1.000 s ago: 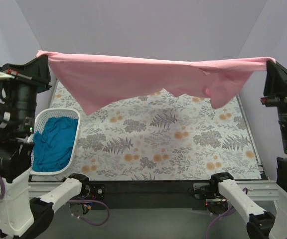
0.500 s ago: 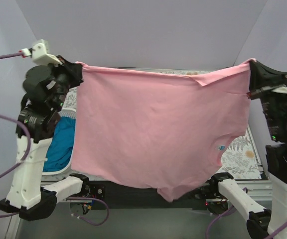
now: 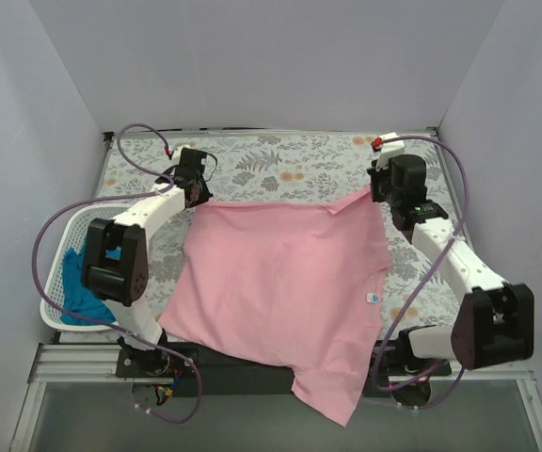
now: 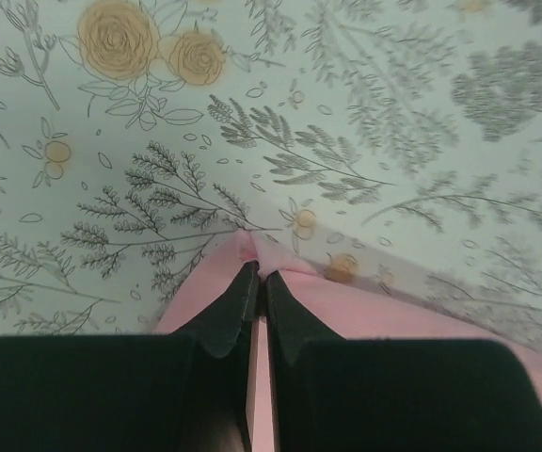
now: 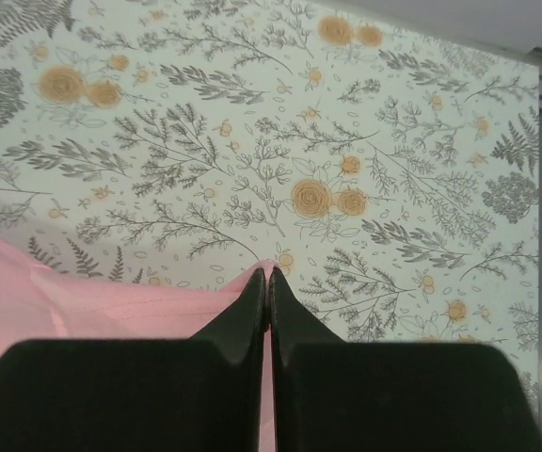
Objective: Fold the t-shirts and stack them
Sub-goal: Flatten the tshirt out, then fold the tshirt
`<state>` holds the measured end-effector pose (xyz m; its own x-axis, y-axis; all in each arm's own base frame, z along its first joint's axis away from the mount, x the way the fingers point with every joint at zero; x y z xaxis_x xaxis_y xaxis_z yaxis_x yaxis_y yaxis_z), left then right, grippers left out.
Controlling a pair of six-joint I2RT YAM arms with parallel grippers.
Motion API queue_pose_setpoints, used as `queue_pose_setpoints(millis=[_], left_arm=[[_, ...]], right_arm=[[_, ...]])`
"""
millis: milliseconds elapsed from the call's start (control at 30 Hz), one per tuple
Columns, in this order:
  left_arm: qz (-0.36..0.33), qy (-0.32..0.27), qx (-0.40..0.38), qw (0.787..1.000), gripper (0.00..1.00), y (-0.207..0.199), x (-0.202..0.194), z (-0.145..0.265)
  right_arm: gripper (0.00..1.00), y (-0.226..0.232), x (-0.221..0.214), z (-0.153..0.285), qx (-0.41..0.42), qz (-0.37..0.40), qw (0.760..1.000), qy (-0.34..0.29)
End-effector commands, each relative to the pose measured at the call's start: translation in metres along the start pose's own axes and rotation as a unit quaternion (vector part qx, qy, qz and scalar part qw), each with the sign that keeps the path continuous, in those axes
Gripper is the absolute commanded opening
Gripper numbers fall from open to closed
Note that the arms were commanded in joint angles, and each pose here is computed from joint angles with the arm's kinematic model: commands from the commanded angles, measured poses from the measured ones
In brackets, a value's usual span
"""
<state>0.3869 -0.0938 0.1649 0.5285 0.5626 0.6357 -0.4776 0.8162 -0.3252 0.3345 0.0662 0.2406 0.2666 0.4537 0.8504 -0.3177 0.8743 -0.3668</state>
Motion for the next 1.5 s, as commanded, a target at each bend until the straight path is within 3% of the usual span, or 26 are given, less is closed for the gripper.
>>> queue_pose_setpoints(millis=[0, 200, 467, 900, 1267, 1467], left_arm=[[0.034, -0.016, 0.012, 0.999, 0.00, -0.003, 0.011, -0.037], [0.018, 0.000, 0.027, 0.999, 0.00, -0.008, 0.004, -0.079], [0.024, -0.003, 0.025, 0.999, 0.00, -0.012, 0.015, -0.095], [0.026, 0.006, 0.014, 1.000, 0.00, -0.004, 0.025, -0.044], [0.047, 0.026, 0.035, 0.998, 0.00, 0.026, 0.007, -0.002], [0.042, 0.036, 0.048, 0.997, 0.00, 0.045, -0.011, 0.005]], right_arm=[[0.01, -0.016, 0.016, -0.039, -0.052, -0.014, 0.997, -0.046], [0.01, -0.014, -0.014, -0.080, -0.050, -0.035, 0.998, 0.010], [0.01, -0.019, -0.014, -0.085, -0.049, -0.058, 0.997, 0.011], [0.01, -0.002, -0.027, -0.014, -0.022, -0.135, 0.988, 0.067], [0.01, 0.036, -0.055, 0.045, 0.059, -0.217, 0.967, 0.119], [0.01, 0.044, -0.068, 0.080, 0.058, -0.236, 0.963, 0.120]])
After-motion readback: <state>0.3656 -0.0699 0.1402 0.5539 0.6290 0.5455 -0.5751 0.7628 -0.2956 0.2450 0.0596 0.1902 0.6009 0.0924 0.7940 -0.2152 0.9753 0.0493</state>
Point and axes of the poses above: each gripper's point midway between its finger pads, its own z axis back along the fingers, its own y axis along the line the jaws close on, x = y × z, the point moved 7 cm from there along z, back along the fingers, and after that the axes turned 15 degrees about z, right-handed, at the moved point
